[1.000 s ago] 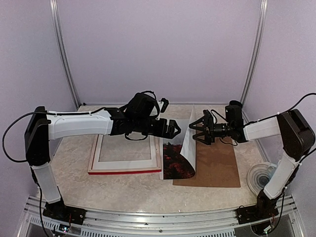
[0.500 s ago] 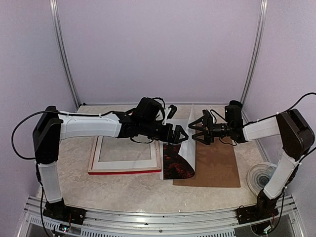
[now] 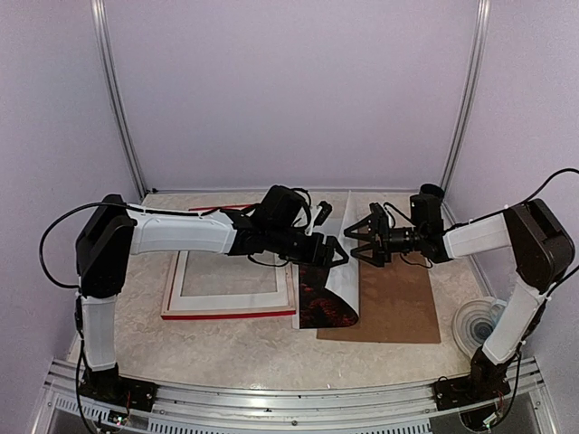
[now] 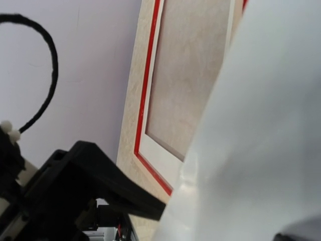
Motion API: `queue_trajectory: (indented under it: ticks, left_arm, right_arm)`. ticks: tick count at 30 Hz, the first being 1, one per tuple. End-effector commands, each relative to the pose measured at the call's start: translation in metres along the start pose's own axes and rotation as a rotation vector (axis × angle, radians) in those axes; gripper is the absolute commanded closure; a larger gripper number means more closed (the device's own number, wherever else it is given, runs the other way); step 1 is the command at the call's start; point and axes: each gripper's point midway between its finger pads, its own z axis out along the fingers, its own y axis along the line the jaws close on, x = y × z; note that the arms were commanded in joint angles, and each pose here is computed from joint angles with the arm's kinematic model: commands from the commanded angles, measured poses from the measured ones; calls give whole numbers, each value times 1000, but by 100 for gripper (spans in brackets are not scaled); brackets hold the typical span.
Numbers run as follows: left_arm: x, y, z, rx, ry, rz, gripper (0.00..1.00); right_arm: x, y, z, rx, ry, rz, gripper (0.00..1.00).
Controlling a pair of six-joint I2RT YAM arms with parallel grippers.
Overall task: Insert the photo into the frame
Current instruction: Pick up the photo from the backboard.
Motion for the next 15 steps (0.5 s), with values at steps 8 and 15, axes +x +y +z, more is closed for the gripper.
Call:
queue_trajectory:
  ticks: [8, 15]
  left_arm:
    - [-1, -6, 16, 52, 28, -35, 36]
    - [0, -4, 21, 53, 31, -51, 62]
  right_arm:
    - [0, 6, 8, -14, 16, -22, 3]
    - [0, 6, 8, -7, 16, -26, 3]
